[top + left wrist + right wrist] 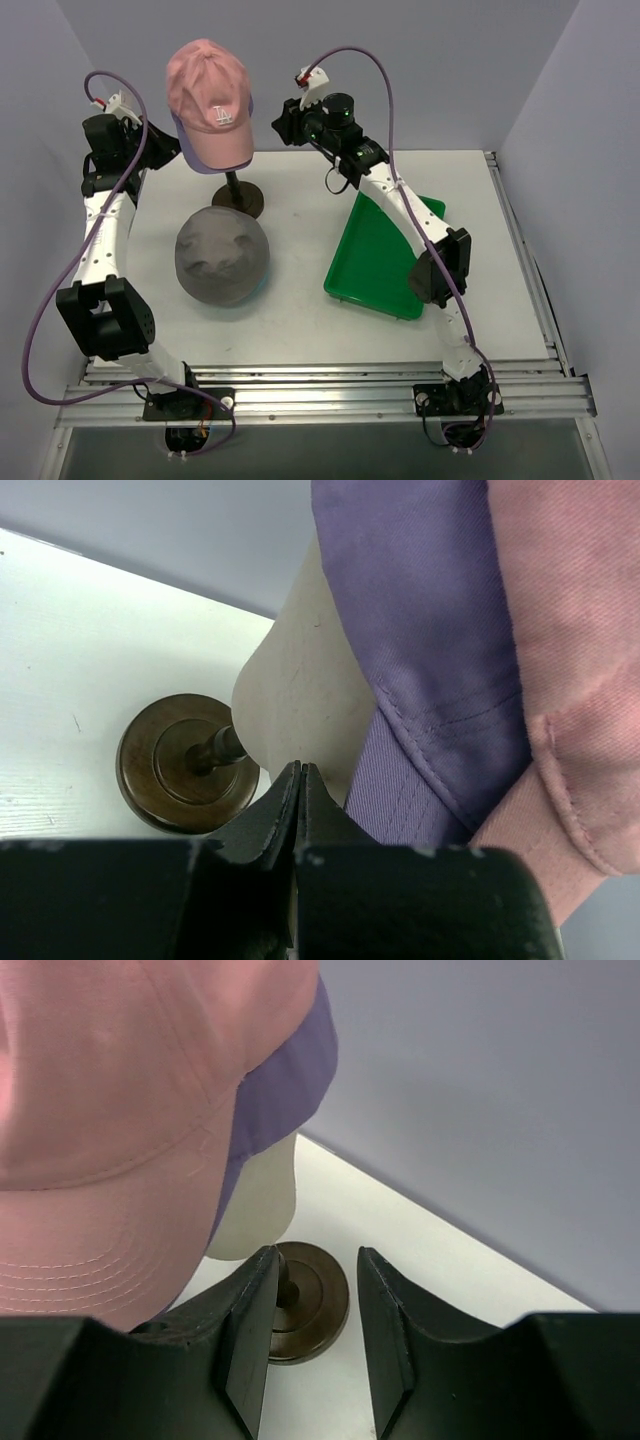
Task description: Stack the hats
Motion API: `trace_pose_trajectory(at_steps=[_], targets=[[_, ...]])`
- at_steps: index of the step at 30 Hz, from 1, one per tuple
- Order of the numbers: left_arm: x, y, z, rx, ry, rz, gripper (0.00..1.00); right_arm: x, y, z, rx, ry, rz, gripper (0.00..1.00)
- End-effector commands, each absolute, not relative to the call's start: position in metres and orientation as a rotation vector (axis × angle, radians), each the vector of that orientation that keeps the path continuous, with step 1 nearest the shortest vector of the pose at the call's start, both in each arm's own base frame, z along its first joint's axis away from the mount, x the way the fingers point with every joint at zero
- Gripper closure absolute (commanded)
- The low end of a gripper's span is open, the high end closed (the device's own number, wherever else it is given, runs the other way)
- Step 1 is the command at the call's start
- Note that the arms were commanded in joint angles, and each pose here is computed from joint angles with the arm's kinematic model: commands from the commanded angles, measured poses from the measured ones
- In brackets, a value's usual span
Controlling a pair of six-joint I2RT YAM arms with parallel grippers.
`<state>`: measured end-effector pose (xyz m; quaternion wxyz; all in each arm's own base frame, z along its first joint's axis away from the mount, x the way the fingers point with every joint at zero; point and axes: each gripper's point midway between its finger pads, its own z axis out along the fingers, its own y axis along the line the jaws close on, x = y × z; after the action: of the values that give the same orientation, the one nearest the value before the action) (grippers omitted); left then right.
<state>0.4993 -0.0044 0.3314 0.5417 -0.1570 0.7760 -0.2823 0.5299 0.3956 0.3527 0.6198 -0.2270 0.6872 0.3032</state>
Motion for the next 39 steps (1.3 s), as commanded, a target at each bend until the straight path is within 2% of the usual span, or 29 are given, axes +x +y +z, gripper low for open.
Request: trace_pose_trajectory(at_steps=[1,13,29,39], targets=[[0.505,-0.010,0.360,-0.311,1.768,-0.699,0.96,0.509,0.407,0.411,-0.527,1.431,0.782,0.66],[0.507,-0.011,0.357,-0.297,1.777,-0.706,0.96,0.491,0.444,0.404,-0.611,1.387,0.776,0.67],[0.507,-0.013,0.356,-0.295,1.775,-0.709,0.96,0.513,0.445,0.393,-0.531,1.371,0.603,0.69],[0.508,-0.016,0.355,-0.289,1.777,-0.716,0.96,0.511,0.454,0.387,-0.553,1.377,0.627,0.69]])
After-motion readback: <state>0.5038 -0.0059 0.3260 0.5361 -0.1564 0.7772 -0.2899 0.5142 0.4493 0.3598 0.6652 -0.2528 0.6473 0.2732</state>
